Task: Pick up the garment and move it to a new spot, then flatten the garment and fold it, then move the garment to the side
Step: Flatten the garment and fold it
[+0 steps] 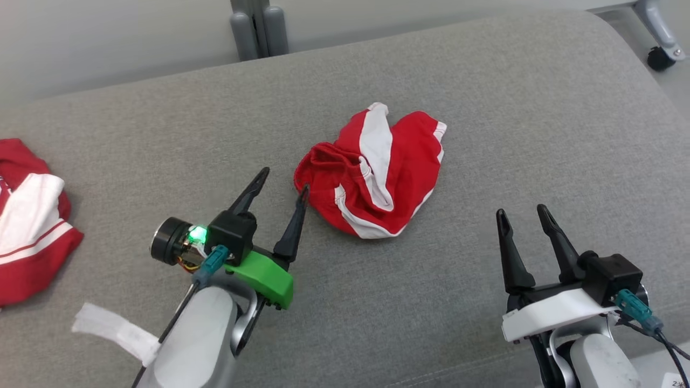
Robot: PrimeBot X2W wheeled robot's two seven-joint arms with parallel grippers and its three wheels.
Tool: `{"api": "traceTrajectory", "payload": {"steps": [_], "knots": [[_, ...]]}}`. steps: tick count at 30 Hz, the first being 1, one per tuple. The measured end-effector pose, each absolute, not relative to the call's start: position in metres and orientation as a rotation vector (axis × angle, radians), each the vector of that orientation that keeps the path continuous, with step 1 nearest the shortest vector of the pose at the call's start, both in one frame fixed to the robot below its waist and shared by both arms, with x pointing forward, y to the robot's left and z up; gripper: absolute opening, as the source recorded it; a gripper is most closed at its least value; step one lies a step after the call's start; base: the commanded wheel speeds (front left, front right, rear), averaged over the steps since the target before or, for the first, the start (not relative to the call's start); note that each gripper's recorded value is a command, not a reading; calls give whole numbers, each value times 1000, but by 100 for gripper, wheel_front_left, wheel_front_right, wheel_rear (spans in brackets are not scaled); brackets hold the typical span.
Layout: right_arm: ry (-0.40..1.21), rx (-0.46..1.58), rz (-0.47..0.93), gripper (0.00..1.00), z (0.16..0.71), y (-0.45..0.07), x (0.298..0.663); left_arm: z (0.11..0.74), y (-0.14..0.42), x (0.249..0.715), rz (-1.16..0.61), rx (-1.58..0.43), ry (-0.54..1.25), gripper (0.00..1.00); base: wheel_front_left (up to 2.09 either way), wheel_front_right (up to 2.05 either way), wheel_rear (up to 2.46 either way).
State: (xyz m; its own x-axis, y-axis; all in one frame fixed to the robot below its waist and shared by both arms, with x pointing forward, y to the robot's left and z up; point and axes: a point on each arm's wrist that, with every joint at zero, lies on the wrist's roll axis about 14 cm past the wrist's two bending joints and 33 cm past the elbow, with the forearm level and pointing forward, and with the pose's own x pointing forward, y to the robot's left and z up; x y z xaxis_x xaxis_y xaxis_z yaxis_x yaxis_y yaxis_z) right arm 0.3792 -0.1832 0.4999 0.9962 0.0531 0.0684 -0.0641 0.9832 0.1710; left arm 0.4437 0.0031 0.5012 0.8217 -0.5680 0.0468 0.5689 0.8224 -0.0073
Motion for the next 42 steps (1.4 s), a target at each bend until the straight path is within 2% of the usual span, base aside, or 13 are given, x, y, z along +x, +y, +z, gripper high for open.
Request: {"api": "traceTrajectory", "payload": {"steps": [8, 17, 18, 19, 23, 29, 37, 42], "knots": [[-35, 174, -17, 100, 489, -205, 378, 449, -42, 447, -776, 38, 103, 100, 0, 0, 0], [-7, 169, -86, 100, 480, -225, 372, 402, -68, 444, -876, 88, 250, 100, 0, 0, 0], [-5, 168, -93, 100, 480, -227, 370, 396, -68, 443, -878, 89, 271, 48, 0, 0, 0], [-5, 167, -98, 100, 480, -228, 370, 393, -69, 441, -882, 91, 283, 0, 0, 0, 0], [-8, 167, -110, 100, 481, -232, 368, 392, -71, 440, -881, 74, 296, 0, 0, 0, 0], [-10, 172, -83, 100, 481, -222, 367, 428, -63, 445, -831, -12, 203, 0, 0, 0, 0], [-11, 183, 0, 100, 481, -198, 372, 459, -10, 433, -697, -55, 99, 0, 0, 0, 0], [-19, 196, 85, 100, 485, -171, 382, 455, 26, 407, -598, -78, 109, 0, 0, 0, 0]]}}
